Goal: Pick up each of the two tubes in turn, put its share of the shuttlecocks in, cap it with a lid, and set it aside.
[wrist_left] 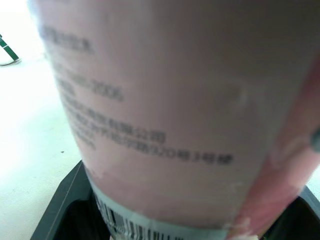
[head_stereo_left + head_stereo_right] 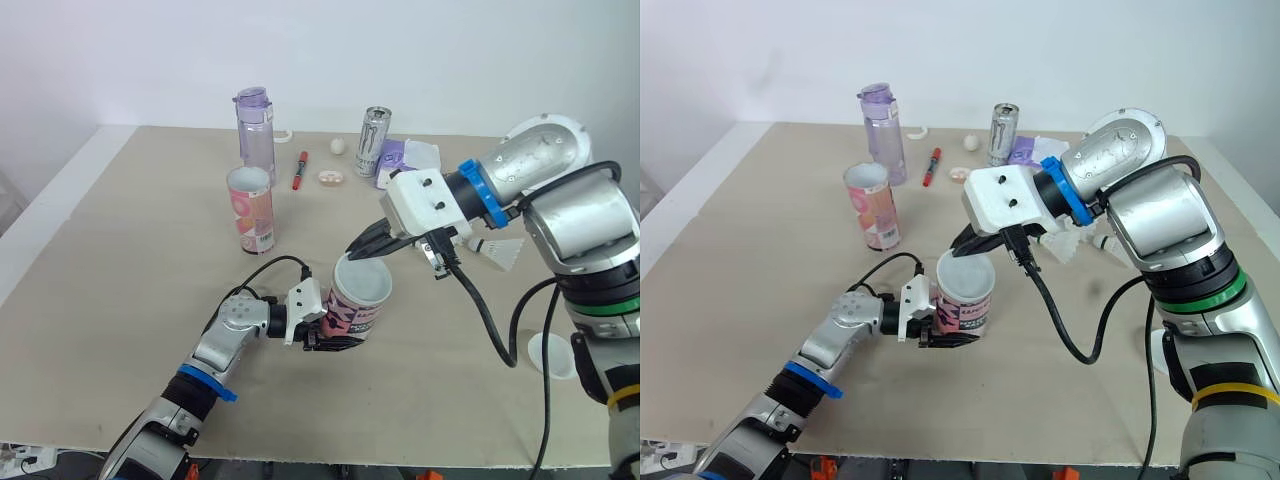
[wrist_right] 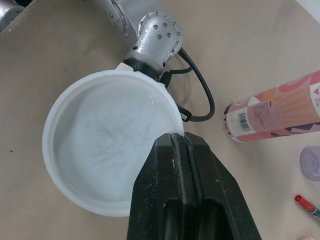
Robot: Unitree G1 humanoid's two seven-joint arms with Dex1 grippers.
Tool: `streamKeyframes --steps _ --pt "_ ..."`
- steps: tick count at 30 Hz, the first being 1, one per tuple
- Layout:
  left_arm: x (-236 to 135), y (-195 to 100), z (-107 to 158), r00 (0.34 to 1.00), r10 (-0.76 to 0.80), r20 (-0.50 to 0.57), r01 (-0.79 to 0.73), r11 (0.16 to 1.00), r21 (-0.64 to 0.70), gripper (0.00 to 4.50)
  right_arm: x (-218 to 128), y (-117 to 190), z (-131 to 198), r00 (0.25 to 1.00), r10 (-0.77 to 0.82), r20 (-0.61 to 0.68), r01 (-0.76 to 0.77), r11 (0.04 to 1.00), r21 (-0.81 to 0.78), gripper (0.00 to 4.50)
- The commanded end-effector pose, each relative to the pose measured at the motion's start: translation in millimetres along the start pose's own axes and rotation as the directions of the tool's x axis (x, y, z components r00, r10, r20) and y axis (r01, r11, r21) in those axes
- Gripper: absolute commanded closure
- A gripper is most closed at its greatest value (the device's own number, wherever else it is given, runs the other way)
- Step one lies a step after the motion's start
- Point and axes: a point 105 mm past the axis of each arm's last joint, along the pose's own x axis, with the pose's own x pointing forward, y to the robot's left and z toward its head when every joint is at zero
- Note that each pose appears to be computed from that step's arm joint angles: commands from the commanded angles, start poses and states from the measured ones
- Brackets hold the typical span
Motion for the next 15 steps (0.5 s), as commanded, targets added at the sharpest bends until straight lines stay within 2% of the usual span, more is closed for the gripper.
streamKeyframes --steps 1,10,13,15 --pt "-5.0 -2.2 -26.3 0.995 0.028 -0.099 -0.034 0.997 -0.062 1.58 -3.5 2.6 1.6 1.000 0.015 -0.026 -0.016 0.999 -0.037 4.41" --pt "-5.5 -1.6 -26.3 0.994 0.033 -0.101 -0.039 0.997 -0.064 1.58 -2.5 2.0 1.6 1.000 0.019 -0.018 -0.019 0.999 -0.028 4.41" --pt "-5.7 -1.4 -26.4 0.994 0.033 -0.102 -0.040 0.997 -0.065 1.58 -2.0 2.0 2.0 1.000 0.020 -0.008 -0.020 1.000 -0.015 3.62" --pt "-6.1 -1.5 -26.6 0.994 0.033 -0.102 -0.040 0.997 -0.065 1.58 -1.9 0.3 3.5 1.000 0.006 0.002 -0.006 1.000 -0.024 2.72"
